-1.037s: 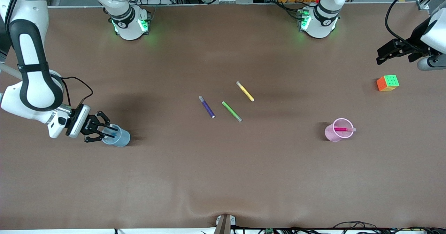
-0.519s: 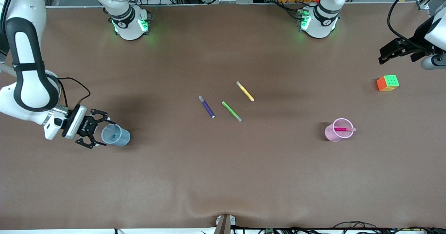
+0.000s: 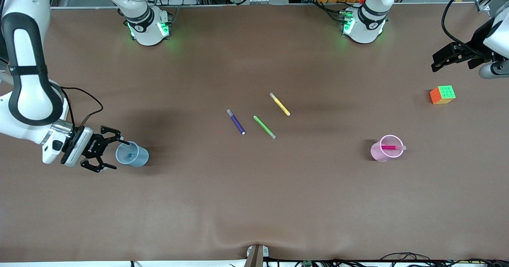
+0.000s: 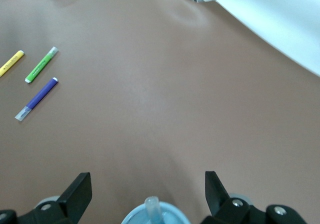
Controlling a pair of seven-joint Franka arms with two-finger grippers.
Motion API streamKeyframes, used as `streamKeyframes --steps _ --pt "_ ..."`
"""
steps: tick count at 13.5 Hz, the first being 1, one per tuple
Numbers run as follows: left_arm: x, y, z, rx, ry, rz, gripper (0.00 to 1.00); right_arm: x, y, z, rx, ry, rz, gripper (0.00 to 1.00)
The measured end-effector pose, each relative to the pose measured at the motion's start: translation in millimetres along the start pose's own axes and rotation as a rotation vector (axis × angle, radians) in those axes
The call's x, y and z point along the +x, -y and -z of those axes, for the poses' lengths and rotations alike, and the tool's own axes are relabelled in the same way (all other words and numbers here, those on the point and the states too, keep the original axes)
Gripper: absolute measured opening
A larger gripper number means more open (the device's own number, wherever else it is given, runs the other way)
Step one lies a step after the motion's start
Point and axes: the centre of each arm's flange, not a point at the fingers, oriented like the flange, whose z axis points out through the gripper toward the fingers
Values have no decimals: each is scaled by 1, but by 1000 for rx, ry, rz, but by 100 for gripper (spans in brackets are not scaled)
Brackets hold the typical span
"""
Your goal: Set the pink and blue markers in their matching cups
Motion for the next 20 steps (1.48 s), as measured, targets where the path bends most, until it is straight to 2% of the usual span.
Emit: streamKeyframes --steps 4,9,15,20 --pt "-4 -2 4 1 2 -4 100 47 19 45 -79 130 -154 100" --pt "-6 -5 6 2 5 -11 100 83 54 93 -152 243 -329 100" --pt "-8 -5 6 3 12 -10 100 90 81 143 -268 348 -571 100" --pt "-8 -4 6 3 14 -9 100 109 113 195 -361 425 -881 100"
